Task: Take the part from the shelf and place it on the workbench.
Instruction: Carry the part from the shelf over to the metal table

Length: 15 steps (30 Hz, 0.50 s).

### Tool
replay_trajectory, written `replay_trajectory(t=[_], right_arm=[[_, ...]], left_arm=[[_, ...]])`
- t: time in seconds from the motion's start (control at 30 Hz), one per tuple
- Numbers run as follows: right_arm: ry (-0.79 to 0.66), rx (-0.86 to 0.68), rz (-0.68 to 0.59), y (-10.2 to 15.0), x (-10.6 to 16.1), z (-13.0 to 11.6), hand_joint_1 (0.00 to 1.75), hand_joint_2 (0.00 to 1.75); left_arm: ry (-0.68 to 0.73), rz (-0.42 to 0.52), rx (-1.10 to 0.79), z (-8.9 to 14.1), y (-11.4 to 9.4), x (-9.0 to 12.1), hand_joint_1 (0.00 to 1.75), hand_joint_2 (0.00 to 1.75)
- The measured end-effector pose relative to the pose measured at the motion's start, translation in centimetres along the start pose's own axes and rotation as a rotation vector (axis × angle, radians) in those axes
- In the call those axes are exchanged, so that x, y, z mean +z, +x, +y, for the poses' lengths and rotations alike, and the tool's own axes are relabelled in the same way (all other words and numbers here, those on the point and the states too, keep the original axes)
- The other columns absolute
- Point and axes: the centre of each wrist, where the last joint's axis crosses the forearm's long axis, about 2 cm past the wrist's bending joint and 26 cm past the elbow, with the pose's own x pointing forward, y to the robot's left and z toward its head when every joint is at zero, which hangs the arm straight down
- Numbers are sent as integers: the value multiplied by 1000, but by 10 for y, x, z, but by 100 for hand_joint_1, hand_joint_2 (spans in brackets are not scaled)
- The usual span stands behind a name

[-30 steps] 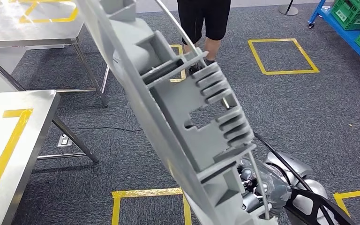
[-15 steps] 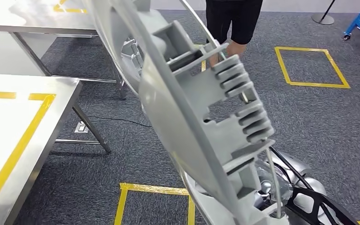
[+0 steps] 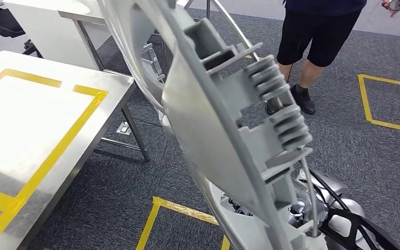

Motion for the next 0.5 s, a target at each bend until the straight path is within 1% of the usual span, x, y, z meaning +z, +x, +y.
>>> replay_trajectory(t=[0.13,0.5], right_arm=[[-8,-14,-10,-1,-1,0,171,175],[-27,-52,-34,-2,-3,0,171,175]], left_arm=[[3,12,-2,1,-4,4,0,175],[2,5,-14,3,-1,3,0,175]])
